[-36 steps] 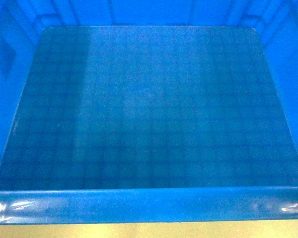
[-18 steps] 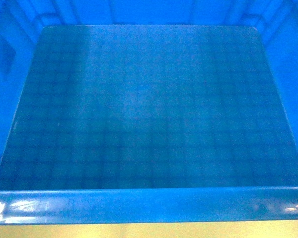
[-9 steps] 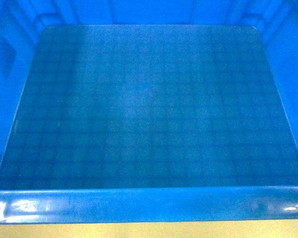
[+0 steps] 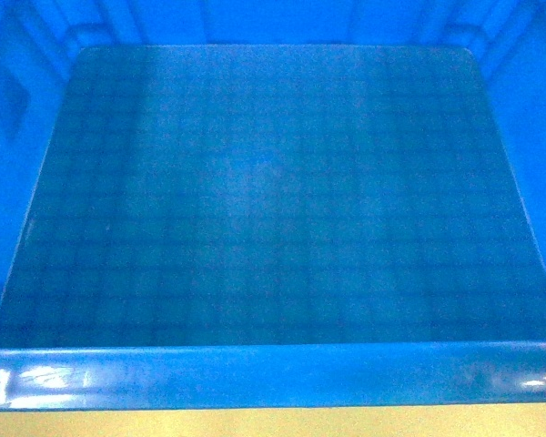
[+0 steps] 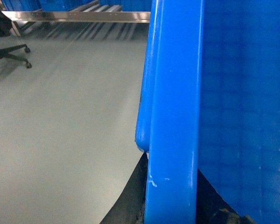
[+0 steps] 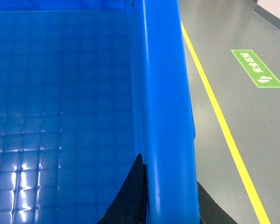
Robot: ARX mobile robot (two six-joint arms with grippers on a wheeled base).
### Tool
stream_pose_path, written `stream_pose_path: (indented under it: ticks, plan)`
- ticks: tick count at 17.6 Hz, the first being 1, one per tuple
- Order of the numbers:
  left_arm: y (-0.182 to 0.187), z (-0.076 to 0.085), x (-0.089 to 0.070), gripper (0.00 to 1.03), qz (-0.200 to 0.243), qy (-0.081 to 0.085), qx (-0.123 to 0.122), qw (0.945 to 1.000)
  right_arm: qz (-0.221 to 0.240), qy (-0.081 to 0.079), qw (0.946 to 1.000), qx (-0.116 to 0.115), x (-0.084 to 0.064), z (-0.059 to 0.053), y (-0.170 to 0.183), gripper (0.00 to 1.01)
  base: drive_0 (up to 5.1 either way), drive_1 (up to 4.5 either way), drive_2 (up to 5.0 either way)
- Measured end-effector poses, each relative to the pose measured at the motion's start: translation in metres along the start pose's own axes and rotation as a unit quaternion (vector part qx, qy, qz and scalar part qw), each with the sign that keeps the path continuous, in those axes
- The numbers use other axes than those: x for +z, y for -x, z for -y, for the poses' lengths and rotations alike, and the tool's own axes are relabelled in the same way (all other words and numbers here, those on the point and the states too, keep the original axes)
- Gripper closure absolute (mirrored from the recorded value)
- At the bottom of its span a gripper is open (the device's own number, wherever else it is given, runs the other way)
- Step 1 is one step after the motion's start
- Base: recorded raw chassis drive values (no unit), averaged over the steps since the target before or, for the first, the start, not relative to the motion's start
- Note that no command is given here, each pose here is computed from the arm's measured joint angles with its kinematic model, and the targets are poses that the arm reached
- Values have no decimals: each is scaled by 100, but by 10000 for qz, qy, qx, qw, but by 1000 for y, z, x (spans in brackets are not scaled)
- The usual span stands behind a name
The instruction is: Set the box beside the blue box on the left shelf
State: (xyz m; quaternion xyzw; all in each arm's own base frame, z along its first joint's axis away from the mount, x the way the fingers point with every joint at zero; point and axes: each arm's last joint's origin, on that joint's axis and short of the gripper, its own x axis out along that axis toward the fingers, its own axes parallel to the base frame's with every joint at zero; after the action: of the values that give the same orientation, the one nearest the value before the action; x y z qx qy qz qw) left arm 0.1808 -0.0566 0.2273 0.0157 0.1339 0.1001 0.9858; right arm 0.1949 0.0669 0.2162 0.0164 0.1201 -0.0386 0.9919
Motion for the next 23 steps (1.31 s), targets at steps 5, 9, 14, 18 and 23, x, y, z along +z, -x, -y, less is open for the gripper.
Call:
stream_pose_path:
  ticks: [5,9,14,18,23]
  plan:
    - [0,0,0,91,-9,-5,-1,10000,-2,13,10000,-10,0,0,0,91,3,405,-399]
    - [0,0,0,91,9,8,-3,10000,9,12,10000,-12,0,0,0,91,-6,398,-410]
    - [0,0,0,91,0,0,-6,10000,0,16,10000,-13,0,0,0,91,-1,403,-406]
    - [0,0,0,91,-9,-4,-3,10000,5,14,10000,-13,0,0,0,91,1,405,-404]
    - [0,0,0,91,6,5,-2,10000,12,12,10000,-12,0,0,0,91,4,409,-401]
